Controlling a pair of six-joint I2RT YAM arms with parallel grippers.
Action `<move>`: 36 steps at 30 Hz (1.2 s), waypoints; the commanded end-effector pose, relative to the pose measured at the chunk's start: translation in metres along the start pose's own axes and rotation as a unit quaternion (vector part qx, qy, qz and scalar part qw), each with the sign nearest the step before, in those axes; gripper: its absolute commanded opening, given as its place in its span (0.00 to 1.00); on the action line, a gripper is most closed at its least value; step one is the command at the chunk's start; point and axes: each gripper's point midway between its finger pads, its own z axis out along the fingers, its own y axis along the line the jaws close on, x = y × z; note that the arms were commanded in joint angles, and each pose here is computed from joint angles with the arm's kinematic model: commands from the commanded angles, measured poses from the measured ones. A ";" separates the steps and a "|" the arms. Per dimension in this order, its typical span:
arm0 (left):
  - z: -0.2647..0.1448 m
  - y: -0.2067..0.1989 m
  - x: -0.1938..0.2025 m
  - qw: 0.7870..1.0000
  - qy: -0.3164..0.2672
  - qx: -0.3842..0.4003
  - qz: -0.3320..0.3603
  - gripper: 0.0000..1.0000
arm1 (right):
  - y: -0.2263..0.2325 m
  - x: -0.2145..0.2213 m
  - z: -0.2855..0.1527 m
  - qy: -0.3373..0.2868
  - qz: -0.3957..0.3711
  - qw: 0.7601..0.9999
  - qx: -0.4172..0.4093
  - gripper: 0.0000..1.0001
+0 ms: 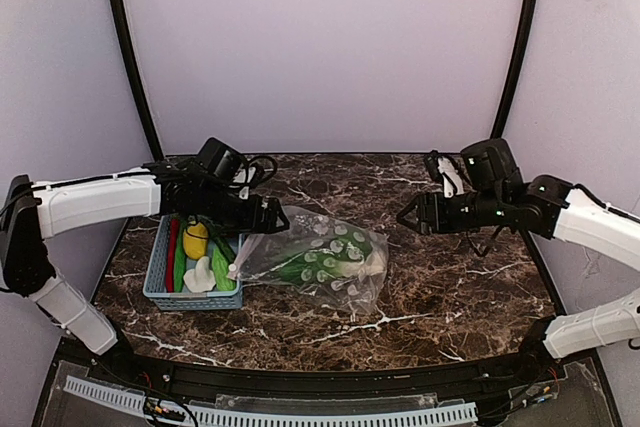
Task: Place the food in the zip-top bag and seal the zipper
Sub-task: Adjust the zipper food storage bag at the center of the board.
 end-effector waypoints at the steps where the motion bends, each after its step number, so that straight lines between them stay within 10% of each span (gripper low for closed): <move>1: 0.006 0.012 -0.015 0.999 -0.014 -0.031 0.021 0.99 | 0.004 -0.003 -0.010 -0.018 0.015 1.000 -0.016 0.64; 12: 0.008 0.035 -0.023 0.998 -0.022 -0.062 0.015 0.93 | 0.003 0.004 -0.010 -0.011 0.016 1.000 -0.021 0.66; 19: 0.020 0.042 -0.009 0.998 0.024 -0.059 0.014 0.63 | 0.004 0.006 -0.008 -0.005 0.016 1.000 -0.025 0.66; 31: 0.033 0.052 -0.005 0.998 0.031 -0.042 -0.018 0.57 | 0.005 0.007 -0.012 -0.009 0.015 0.999 -0.029 0.66; 36: 0.038 0.047 0.002 0.999 0.036 -0.007 -0.038 0.36 | 0.005 0.007 -0.014 -0.011 0.017 0.999 -0.029 0.67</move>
